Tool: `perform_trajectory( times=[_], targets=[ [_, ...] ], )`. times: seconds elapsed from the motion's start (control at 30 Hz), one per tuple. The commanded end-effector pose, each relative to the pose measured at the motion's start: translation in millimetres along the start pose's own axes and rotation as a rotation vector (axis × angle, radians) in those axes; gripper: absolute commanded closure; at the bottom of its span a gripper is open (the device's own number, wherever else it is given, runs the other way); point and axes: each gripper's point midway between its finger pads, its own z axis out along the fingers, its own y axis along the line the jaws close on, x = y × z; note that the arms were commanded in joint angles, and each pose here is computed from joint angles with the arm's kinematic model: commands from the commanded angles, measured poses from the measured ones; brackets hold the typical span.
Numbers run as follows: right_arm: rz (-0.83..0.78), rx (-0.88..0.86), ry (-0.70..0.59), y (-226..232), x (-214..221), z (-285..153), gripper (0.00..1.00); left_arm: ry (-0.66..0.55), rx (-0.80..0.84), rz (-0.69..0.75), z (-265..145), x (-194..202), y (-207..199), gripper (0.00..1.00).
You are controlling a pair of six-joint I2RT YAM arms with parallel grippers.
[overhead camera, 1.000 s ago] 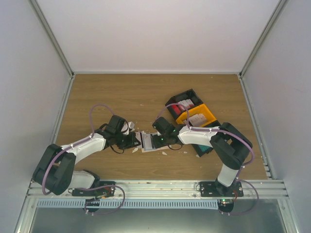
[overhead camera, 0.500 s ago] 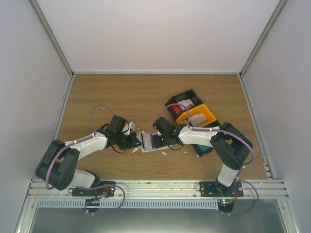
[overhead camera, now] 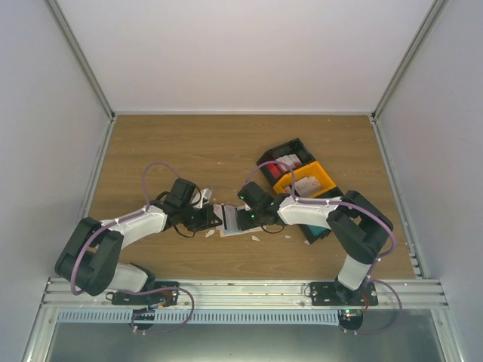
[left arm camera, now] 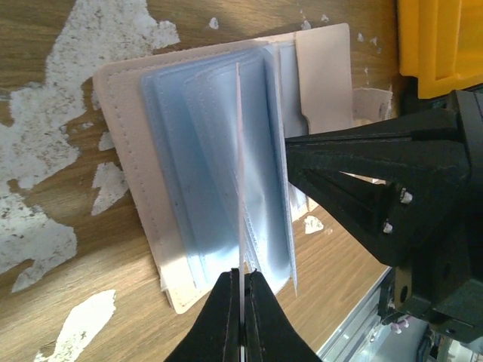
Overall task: Put the credit cards into the card holder
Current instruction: Insert the credit card into the card holder.
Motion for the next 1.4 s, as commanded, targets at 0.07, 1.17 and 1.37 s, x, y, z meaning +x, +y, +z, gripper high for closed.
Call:
perform_trajectory(
  times=[0.07, 1.17, 1.37],
  targets=[
    [0.013, 0.052, 0.059, -19, 25, 6, 0.97, 0.011, 0.064, 0.033, 3, 1, -10, 1.00],
    [-0.122, 0.148, -0.069, 17, -9, -41, 0.44, 0.073, 0.111, 0.078, 17, 4, -23, 1.00],
    [-0.160, 0.120, -0.073, 34, -10, -42, 0.36, 0.078, 0.111, 0.082, 18, 5, -24, 1.00]
  ],
)
